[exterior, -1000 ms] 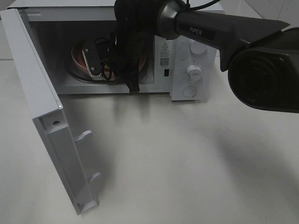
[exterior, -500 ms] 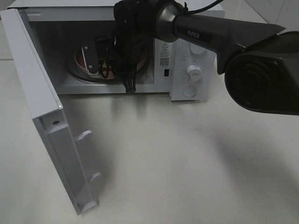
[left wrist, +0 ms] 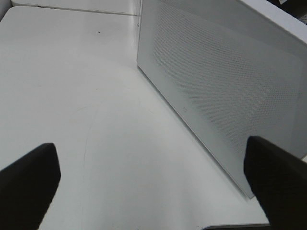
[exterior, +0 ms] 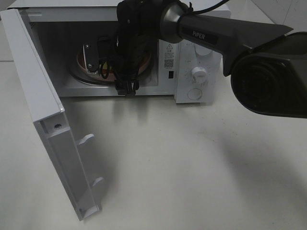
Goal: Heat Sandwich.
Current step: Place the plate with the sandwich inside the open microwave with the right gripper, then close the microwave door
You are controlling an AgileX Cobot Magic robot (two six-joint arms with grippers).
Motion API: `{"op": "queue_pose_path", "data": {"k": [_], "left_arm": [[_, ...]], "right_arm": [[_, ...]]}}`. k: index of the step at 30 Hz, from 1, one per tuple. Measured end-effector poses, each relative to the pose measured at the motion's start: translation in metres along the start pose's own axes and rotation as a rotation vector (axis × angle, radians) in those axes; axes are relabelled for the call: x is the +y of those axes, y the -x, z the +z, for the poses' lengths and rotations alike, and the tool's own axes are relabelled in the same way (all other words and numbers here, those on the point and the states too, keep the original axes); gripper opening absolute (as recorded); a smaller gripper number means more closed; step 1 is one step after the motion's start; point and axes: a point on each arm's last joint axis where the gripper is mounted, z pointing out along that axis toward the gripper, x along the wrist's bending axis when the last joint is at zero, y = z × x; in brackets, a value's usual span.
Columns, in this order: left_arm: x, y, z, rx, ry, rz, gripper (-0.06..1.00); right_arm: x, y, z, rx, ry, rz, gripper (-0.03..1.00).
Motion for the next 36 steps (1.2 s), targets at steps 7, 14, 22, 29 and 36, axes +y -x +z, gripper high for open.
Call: {"op": "queue_pose_path", "data": {"k": [7, 14, 22, 29, 36], "left_arm": [[0.000, 0.000, 0.000, 0.000, 0.000, 0.000, 0.98], [0.000, 0.000, 0.000, 0.000, 0.000, 0.000, 0.98], [0.000, 0.000, 0.000, 0.000, 0.000, 0.000, 0.98], [0.000, 0.000, 0.000, 0.000, 0.000, 0.000, 0.98], [0.000, 0.000, 0.000, 0.000, 0.000, 0.000, 0.98]], "right_arm": [[-0.002, -0.005, -0.012, -0.003, 0.006, 0.018, 0.77], [-0.008, -0.017, -0.020, 0.008, 0.006, 0.017, 0.77], [-0.012, -0.029, -0.031, 0.028, 0.013, 0.026, 0.77], [-0.018, -0.041, -0.049, 0.003, 0.032, 0.030, 0.77], [-0.025, -0.056, -0.064, -0.027, 0.050, 0.024, 0.77]]}}
